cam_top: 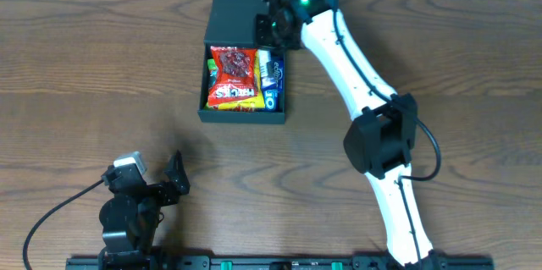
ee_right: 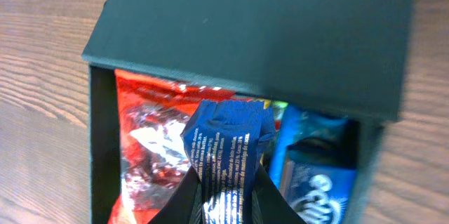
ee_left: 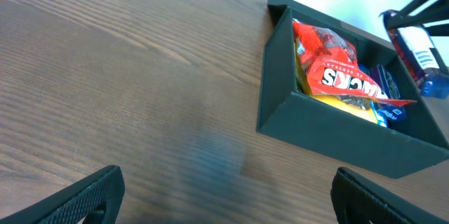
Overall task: Pack container
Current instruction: 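Grasp the dark candy bar with right gripper, place in box, then move both grippers to the box lid's back edge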
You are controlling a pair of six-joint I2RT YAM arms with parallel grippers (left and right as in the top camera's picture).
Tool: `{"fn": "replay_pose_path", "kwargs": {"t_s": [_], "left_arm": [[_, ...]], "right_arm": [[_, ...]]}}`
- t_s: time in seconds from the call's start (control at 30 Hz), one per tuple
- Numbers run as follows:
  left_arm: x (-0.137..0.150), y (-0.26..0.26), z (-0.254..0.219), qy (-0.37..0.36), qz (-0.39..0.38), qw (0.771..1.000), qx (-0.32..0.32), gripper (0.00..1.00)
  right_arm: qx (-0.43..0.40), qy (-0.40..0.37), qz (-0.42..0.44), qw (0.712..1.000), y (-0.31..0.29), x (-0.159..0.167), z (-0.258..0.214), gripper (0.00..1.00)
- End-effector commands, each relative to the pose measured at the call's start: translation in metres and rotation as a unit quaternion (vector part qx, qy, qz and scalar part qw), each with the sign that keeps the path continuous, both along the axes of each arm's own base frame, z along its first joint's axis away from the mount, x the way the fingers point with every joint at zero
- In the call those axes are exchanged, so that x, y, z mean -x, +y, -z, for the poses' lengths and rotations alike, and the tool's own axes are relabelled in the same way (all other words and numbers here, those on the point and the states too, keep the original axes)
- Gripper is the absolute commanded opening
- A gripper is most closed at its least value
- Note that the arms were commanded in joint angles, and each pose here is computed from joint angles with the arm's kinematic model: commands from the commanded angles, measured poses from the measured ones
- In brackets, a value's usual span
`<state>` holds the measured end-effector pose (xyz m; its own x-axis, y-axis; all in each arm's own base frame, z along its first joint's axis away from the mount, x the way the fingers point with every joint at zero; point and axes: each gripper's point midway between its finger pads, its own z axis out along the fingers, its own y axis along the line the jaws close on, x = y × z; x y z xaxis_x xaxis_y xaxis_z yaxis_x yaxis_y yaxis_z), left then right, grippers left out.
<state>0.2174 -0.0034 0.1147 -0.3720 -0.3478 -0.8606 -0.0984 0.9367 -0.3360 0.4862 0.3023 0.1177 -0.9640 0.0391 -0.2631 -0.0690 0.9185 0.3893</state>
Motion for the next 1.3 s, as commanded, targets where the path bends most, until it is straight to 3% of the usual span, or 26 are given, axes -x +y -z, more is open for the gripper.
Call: {"fn": "replay_pose_path", "kwargs": {"t_s": [0.0,0.03,0.07,0.1,0.17,0.67,0.87,1.03,1.27], "left_arm": [[0.001,0.001,0.008,0.009,-0.004,1.000,0.002,0.95],[0.001,0.001,0.008,0.009,-0.004,1.000,0.002,0.95],[0.001,0.001,0.008,0.009,-0.004,1.000,0.002,0.95],[0.001,0.001,0.008,0.009,-0.004,1.000,0.002,0.95],[0.001,0.001,0.008,0.008,-0.004,1.000,0.002,0.95],[-0.001,0.015,0.006,0.003,-0.033,0.999,-0.035,0.95],[-0.014,0.010,-0.031,-0.078,-0.021,0.996,-0.022,0.95],[-0.025,0.012,-0.099,-0.228,-0.030,0.973,-0.009,0.95],[-0.055,-0.001,-0.134,-0.254,0.011,0.967,-0.004,0.95]], "right_arm": [[-0.004,-0.007,0.028,1.000,0.003,0.000,-0.014,0.05],[-0.004,-0.007,0.027,1.000,0.005,0.002,-0.014,0.09],[-0.004,-0.006,0.025,1.000,0.007,0.003,-0.014,0.21],[-0.003,-0.005,0.024,1.000,0.007,0.004,-0.014,0.52],[-0.003,-0.005,0.025,1.000,0.007,0.004,-0.014,0.72],[0.044,-0.112,0.030,0.992,-0.108,-0.068,-0.044,0.75],[0.071,-0.174,0.004,0.982,-0.146,-0.096,-0.054,0.79],[0.045,-0.218,0.029,0.975,-0.187,-0.125,-0.069,0.80],[-0.004,-0.256,0.025,0.966,-0.212,-0.140,-0.087,0.81]]}}
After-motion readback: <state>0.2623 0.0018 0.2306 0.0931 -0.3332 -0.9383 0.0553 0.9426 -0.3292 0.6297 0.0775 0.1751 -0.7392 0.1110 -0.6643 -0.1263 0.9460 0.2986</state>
